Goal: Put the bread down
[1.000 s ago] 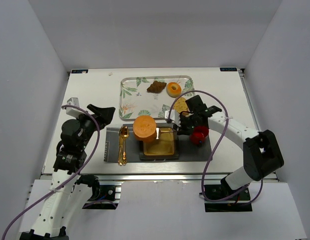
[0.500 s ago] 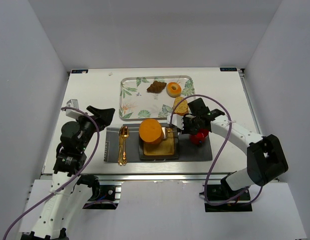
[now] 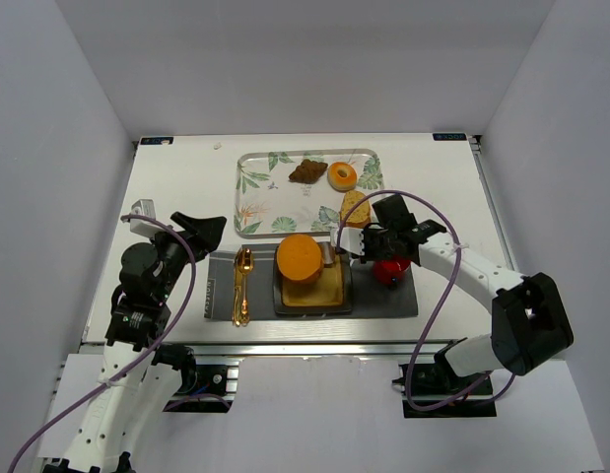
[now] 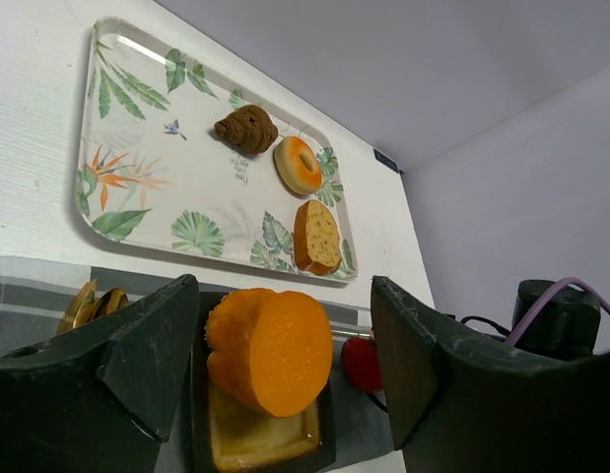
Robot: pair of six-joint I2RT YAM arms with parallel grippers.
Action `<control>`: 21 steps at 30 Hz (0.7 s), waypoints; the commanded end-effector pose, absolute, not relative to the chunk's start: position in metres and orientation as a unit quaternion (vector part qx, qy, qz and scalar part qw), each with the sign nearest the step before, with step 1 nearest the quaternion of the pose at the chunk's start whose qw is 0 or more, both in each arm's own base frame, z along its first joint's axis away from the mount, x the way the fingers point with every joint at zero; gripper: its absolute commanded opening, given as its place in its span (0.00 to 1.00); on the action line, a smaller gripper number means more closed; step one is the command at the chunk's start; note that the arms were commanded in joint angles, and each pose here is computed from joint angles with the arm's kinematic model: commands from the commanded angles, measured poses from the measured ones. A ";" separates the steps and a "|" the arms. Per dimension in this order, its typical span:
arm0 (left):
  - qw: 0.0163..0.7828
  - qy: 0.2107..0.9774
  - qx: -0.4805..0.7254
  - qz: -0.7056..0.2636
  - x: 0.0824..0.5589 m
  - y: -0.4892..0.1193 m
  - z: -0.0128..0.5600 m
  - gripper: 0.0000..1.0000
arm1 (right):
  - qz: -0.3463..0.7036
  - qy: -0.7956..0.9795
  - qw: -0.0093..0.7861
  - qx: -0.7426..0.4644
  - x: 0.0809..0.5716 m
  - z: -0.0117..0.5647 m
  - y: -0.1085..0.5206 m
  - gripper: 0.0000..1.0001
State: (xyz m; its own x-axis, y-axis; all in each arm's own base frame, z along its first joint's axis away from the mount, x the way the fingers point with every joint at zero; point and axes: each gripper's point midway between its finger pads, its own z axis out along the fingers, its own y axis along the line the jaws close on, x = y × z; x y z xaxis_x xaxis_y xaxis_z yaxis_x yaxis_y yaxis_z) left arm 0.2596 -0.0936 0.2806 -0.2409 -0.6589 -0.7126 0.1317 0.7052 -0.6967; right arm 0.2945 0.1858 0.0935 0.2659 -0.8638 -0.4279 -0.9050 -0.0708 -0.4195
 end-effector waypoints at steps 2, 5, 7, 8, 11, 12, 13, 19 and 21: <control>0.595 0.706 -0.190 -0.335 0.261 -0.091 0.283 0.80 | -0.006 0.581 0.373 -0.724 0.317 0.122 0.192 0.00; 0.594 0.707 -0.189 -0.335 0.261 -0.091 0.283 0.80 | -0.024 0.580 0.387 -0.717 0.326 0.129 0.191 0.00; 0.595 0.706 -0.189 -0.334 0.261 -0.091 0.283 0.80 | -0.033 0.584 0.397 -0.707 0.333 0.135 0.190 0.00; 0.595 0.706 -0.189 -0.333 0.261 -0.090 0.283 0.80 | -0.036 0.587 0.400 -0.703 0.337 0.137 0.189 0.00; 0.596 0.706 -0.188 -0.334 0.261 -0.091 0.283 0.80 | -0.049 0.596 0.407 -0.690 0.347 0.142 0.183 0.00; 0.596 0.706 -0.188 -0.334 0.261 -0.091 0.283 0.80 | -0.054 0.601 0.409 -0.685 0.352 0.143 0.179 0.00; 0.597 0.705 -0.188 -0.335 0.262 -0.091 0.284 0.80 | -0.059 0.603 0.414 -0.680 0.356 0.147 0.177 0.00; 0.597 0.704 -0.186 -0.336 0.264 -0.092 0.283 0.80 | -0.078 0.625 0.439 -0.641 0.377 0.166 0.158 0.00; 0.596 0.705 -0.185 -0.337 0.265 -0.093 0.282 0.80 | -0.086 0.639 0.455 -0.614 0.387 0.175 0.148 0.00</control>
